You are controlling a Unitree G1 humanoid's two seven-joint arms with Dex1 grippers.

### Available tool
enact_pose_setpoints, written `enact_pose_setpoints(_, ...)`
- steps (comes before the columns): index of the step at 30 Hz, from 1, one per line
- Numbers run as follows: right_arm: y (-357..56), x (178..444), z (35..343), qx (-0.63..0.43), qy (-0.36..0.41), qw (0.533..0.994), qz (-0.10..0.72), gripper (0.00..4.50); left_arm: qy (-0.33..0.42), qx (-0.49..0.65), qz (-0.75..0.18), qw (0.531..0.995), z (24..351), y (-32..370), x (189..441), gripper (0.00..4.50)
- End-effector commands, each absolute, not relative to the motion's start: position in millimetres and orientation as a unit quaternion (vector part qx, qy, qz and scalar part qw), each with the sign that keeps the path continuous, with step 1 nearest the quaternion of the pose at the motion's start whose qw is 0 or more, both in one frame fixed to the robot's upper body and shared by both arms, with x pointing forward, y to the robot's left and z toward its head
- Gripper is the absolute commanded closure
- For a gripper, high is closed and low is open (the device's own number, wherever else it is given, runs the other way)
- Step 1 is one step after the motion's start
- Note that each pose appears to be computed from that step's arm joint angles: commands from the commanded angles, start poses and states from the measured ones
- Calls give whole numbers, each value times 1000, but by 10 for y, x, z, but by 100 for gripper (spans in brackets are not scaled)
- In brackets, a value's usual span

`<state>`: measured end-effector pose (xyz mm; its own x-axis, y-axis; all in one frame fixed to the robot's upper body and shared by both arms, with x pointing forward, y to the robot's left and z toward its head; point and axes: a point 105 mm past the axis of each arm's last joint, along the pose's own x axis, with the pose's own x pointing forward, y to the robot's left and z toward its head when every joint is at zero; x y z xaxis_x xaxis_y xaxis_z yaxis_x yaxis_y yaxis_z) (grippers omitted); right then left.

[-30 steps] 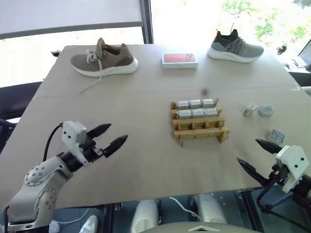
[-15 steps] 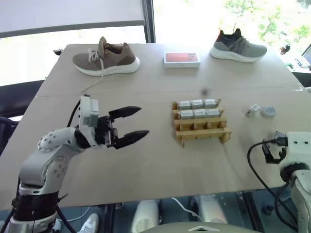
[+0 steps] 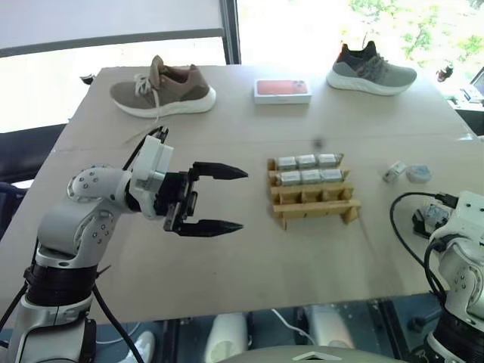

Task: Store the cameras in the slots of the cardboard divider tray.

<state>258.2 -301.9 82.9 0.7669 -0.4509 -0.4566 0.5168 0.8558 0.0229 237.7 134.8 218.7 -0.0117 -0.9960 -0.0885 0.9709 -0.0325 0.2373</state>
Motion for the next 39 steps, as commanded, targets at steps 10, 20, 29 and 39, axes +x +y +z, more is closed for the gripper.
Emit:
enact_pose_setpoints(10,-3019,2591,884,44,210,945,-247,277,-70,86,-686,719,2279,1222,2388,0)
enact_pose_setpoints(20,-2668,2556,1387,-65,79,988,-113,277,8,13,-630,776,2199,1068,2579,0)
enact_pose_setpoints(29,-1190,2482,2025,-329,-128,899,261,277,161,-198,-621,741,2208,664,2709,0)
enact_pose_setpoints(39,-750,2467,2218,-341,-197,848,353,277,168,-249,-598,743,2301,477,2885,0)
